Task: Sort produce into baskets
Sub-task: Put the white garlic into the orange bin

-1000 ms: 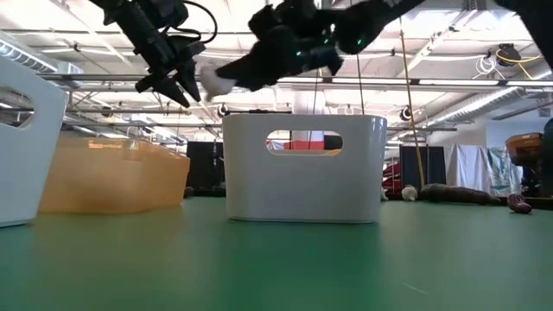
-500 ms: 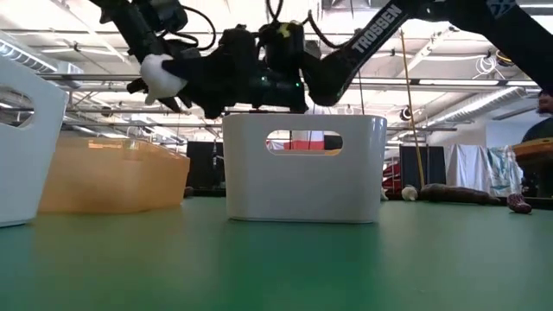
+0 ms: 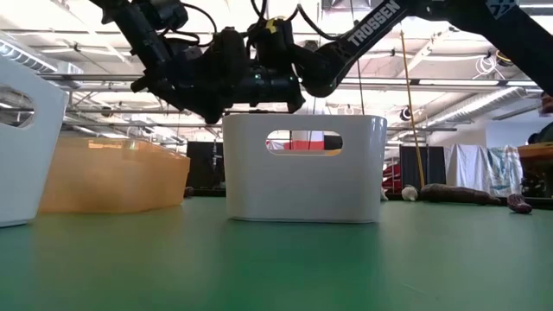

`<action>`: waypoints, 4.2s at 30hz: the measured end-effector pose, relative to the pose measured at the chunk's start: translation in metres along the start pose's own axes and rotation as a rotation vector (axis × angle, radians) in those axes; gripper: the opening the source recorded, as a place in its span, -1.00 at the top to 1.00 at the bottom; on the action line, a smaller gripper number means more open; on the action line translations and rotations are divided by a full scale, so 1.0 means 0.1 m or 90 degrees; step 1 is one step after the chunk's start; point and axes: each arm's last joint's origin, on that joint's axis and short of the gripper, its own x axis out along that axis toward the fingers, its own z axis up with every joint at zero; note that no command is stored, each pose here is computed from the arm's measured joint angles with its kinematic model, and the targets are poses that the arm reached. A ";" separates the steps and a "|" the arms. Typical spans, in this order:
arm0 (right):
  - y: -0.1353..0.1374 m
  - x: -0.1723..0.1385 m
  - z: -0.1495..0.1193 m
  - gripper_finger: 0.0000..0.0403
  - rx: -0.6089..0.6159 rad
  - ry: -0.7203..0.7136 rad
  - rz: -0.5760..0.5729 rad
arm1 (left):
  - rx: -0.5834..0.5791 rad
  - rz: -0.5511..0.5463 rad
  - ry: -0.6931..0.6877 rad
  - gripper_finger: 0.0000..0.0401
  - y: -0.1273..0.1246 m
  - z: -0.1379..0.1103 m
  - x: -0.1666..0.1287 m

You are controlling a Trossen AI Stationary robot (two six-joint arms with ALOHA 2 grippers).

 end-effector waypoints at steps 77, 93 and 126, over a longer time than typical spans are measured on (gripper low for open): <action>-0.93 -3.42 -0.59 0.29 0.647 0.474 -0.827 | -0.043 -0.221 0.129 0.12 -0.56 -0.48 0.42; -0.53 -1.81 0.11 0.49 0.700 0.286 -0.569 | 0.226 -0.172 0.048 0.12 0.07 -0.37 -0.02; 0.68 0.29 -0.01 0.02 0.137 -0.107 -0.340 | 0.128 -0.183 0.141 0.12 0.41 -0.65 0.27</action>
